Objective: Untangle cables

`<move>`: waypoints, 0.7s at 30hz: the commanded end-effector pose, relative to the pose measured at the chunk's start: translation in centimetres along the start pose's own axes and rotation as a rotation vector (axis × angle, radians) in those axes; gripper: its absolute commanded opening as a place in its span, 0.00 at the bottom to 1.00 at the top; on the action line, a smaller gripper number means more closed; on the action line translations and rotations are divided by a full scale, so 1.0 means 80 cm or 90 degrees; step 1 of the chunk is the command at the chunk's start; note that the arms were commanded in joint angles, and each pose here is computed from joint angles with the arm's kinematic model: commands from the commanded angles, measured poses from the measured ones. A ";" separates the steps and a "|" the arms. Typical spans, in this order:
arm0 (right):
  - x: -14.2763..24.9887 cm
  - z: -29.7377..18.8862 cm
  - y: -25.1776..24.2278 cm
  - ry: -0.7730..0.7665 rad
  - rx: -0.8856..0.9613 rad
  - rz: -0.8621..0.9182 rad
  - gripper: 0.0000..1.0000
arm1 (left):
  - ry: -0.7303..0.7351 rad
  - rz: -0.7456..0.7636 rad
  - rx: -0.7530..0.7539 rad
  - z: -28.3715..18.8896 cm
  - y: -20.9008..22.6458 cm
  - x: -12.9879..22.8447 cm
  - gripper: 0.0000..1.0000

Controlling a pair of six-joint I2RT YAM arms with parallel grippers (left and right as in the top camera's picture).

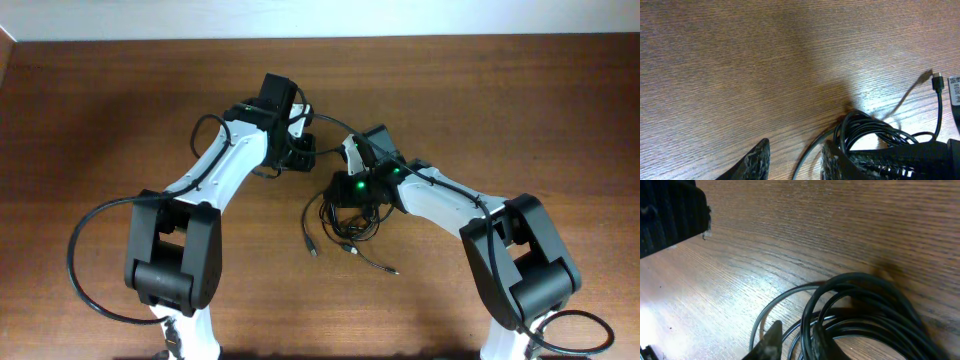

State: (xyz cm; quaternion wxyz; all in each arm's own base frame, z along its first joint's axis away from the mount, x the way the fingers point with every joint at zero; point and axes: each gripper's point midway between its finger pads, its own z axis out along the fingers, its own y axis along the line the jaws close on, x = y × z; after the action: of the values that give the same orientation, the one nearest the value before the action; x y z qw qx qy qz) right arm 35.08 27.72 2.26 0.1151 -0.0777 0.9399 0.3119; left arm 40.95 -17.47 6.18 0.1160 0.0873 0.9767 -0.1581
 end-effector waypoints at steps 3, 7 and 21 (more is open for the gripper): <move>-0.001 -0.002 0.005 -0.006 0.003 -0.013 0.18 | 0.001 -0.001 0.003 0.003 0.000 -0.002 0.35; 0.005 0.007 -0.003 0.007 0.010 -0.005 0.18 | 0.001 -0.001 0.003 0.003 0.000 -0.002 0.36; 0.019 0.018 -0.016 0.035 0.023 0.010 0.16 | 0.001 -0.001 0.003 0.003 0.000 -0.002 0.36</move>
State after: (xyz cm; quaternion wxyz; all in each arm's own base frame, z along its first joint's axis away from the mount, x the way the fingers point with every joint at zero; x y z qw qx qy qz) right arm 34.74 27.53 1.22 0.1022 -0.0762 0.9435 0.3057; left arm 40.95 -17.46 6.18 0.1160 0.0873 0.9767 -0.1579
